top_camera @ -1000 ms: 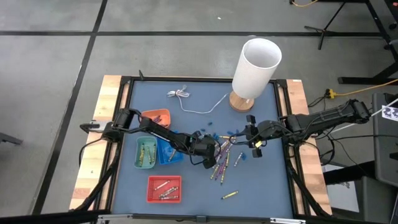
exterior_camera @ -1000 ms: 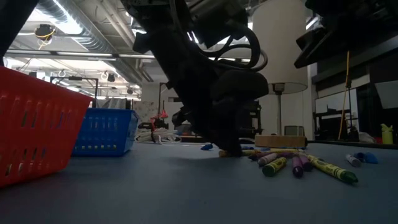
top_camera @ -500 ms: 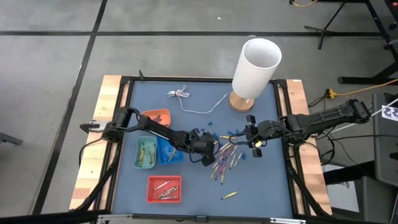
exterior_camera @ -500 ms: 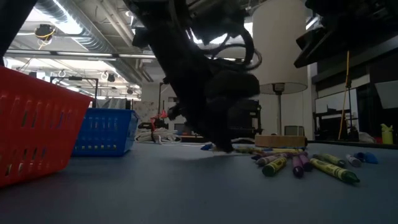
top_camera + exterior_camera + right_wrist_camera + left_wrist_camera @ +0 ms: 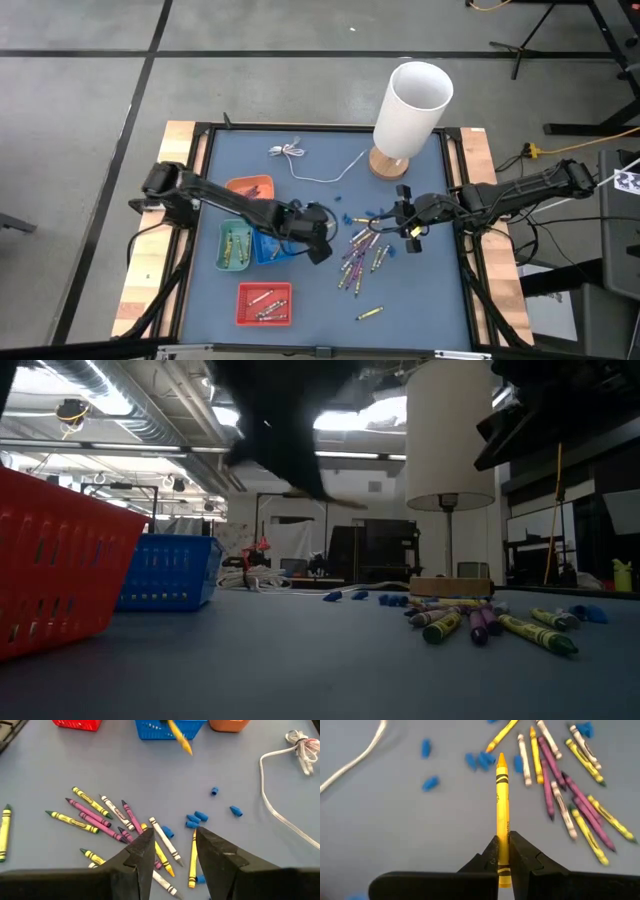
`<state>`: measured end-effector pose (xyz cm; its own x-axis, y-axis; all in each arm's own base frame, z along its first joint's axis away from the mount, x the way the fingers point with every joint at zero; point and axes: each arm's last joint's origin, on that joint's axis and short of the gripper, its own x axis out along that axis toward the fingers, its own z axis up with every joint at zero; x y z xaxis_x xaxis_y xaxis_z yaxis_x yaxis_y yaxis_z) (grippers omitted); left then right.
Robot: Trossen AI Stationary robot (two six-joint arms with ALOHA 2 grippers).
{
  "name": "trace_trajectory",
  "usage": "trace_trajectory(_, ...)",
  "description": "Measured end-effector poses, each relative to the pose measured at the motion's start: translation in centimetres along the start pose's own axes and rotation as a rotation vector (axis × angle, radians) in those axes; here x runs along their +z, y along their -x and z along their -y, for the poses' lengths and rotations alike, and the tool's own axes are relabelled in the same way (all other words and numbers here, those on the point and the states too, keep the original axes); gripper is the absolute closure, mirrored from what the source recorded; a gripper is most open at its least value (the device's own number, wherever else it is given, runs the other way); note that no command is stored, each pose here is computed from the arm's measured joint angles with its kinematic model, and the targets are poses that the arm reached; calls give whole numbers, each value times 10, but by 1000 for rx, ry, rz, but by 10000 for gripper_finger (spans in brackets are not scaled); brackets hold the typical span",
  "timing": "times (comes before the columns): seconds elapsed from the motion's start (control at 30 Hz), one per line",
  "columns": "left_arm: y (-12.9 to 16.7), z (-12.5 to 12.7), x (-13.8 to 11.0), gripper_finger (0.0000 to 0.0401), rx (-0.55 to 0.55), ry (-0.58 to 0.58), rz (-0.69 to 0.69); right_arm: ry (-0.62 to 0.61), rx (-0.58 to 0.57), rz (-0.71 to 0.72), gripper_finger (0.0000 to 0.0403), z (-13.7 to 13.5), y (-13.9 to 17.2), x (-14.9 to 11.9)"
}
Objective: Sort crayons
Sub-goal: Put the yellow crayon into the blue basket, then put the gray crayon into the orange basket
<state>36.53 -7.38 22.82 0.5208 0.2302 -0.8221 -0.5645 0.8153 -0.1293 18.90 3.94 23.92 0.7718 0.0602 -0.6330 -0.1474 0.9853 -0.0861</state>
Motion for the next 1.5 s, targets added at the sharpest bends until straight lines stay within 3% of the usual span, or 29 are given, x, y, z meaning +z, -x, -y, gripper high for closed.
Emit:
trace_trajectory(0.2, 48, -6, -27, 396, 97, 168, -110, 3, 0, -31, 260, 0, 0, -3)
trace_trajectory(0.37, 65, -3, -60, 396, 238, 279, -190, 4, 0, -31, 260, 0, 0, -3)
trace_trajectory(0.5, 71, 1, -76, 396, 296, 295, -193, 4, 15, -30, 260, 0, 0, -3)
trace_trajectory(0.63, 72, 2, -77, 396, 313, 290, -118, 2, 74, -30, 260, -2, 0, -3)
trace_trajectory(0.8, 71, 1, -76, 389, 317, 296, -121, 0, 183, -30, 260, -5, 0, -3)
trace_trajectory(1.1, 71, 1, -76, 327, 321, 293, -119, -2, 283, -61, 260, -9, -6, -5)
trace_trajectory(1.2, 71, 1, -76, 316, 319, 294, -113, 9, 253, -107, 260, -9, -16, -8)
trace_trajectory(1.4, 71, 2, -76, 314, 314, 296, -111, 55, 36, -215, 260, -5, -37, -16)
trace_trajectory(1.5, 71, 2, -76, 313, 314, 296, -110, 115, -13, -268, 260, -5, -47, -20)
